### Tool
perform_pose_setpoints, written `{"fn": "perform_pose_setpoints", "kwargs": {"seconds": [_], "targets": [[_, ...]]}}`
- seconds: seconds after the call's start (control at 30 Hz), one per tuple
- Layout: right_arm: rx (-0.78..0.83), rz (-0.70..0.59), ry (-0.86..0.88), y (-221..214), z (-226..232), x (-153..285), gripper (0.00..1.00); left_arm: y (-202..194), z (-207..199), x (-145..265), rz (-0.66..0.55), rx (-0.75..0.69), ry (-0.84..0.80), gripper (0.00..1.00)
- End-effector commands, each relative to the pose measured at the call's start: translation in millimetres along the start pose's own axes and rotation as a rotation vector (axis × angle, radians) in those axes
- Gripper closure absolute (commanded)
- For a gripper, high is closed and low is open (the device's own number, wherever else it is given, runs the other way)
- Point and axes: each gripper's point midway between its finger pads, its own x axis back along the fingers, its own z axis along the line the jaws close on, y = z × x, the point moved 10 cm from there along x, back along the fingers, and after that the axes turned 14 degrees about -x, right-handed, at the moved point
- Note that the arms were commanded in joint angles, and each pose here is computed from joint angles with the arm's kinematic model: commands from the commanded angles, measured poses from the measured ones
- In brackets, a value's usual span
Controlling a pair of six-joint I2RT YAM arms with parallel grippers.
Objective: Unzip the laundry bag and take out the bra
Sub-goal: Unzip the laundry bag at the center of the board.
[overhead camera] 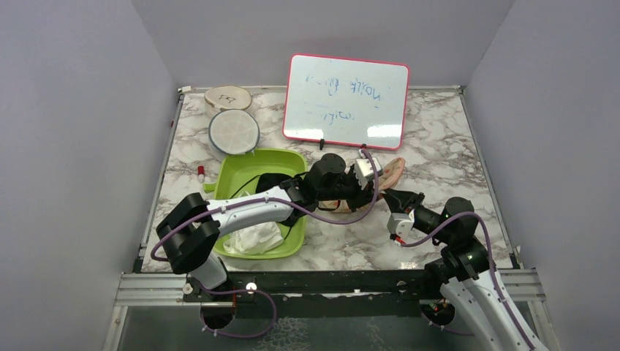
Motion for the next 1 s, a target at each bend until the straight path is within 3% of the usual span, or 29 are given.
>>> {"fn": "perform_pose_setpoints", "kwargs": {"seconds": [0.0,0.2,0.47,0.73,0.97], "targets": [[0.004,-0.047,-0.018,4.1,-1.8,-1.2,0.83,7.6,-7.0,-5.5,-0.046,-0.018,-0.049,1.0],[0.004,-0.042,-0.022,3.7,-2.1,-1.1,0.85,8.2,-7.5,-5.4,-0.045,-0.023,-0.049,1.0],[-0.025,0.002,-0.057,5.4,-8.9,2.4,0.99,8.2,-4.7,-2.9,-0.028,-0.054,-0.007,1.0],[-0.102,0.112,-0.142,9.9,-22.6,13.3,0.99,10.3,-1.0,2.1,-0.016,-0.101,0.039,1.0],[-0.33,0.19,-0.342,17.3,-44.1,20.4,0.99,12.8,-1.3,6.7,-0.024,-0.162,0.044,1.0]]}}
